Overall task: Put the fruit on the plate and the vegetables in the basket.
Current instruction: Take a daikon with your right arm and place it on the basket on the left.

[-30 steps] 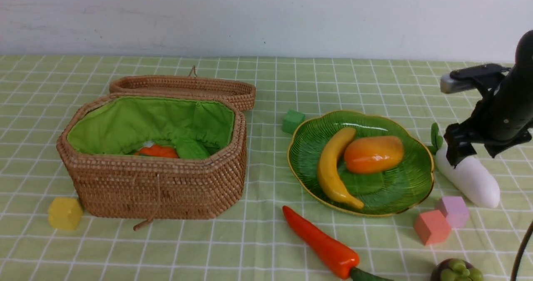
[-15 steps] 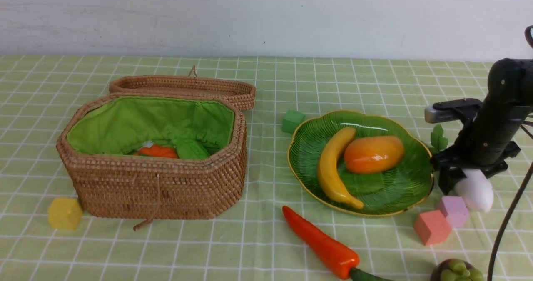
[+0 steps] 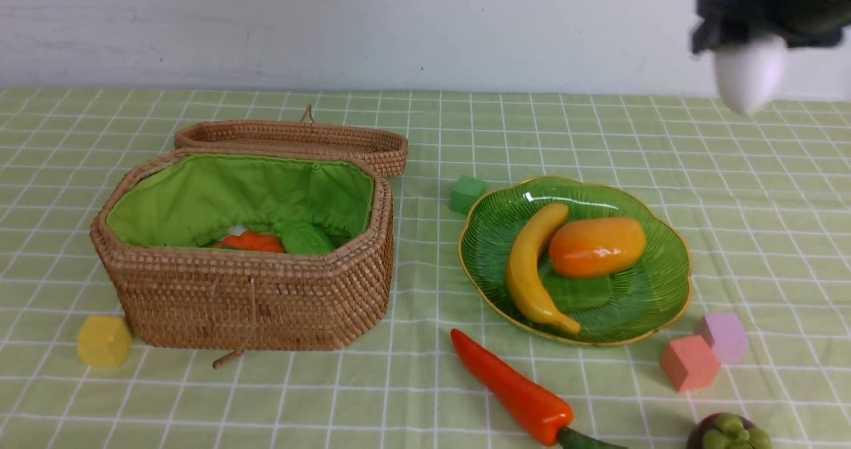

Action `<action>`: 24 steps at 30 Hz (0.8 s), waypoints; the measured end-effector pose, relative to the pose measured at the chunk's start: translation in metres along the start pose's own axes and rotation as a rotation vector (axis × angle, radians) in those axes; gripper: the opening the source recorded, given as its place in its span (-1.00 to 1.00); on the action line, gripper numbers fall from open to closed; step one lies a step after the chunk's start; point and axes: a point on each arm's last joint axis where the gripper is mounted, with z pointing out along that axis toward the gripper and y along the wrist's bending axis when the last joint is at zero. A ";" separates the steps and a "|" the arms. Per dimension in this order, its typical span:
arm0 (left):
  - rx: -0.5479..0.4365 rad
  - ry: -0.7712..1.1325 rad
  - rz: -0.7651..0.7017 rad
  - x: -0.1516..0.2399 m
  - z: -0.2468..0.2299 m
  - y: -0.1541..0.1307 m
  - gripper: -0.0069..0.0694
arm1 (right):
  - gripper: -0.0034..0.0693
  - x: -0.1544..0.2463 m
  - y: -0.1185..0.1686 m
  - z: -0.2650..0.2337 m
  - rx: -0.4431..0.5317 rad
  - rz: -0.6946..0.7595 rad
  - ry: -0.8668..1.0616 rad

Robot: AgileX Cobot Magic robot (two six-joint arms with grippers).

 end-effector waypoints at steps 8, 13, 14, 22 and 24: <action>0.000 0.000 0.000 0.000 0.000 0.000 -0.62 | 0.40 0.022 0.171 0.037 -0.419 -0.270 -0.260; 0.000 0.000 0.000 0.000 0.000 0.000 -0.61 | 0.40 0.070 0.230 0.095 -0.461 -0.411 -0.285; 0.000 0.000 0.000 0.000 0.000 0.000 -0.61 | 0.40 0.078 0.235 0.105 -0.457 -0.418 -0.291; 0.000 0.000 -0.001 0.000 0.000 0.000 -0.59 | 0.40 0.122 0.243 0.164 -0.423 -0.428 -0.235; 0.000 0.000 -0.001 0.000 0.000 0.000 -0.59 | 0.41 0.123 0.243 0.166 -0.421 -0.428 -0.234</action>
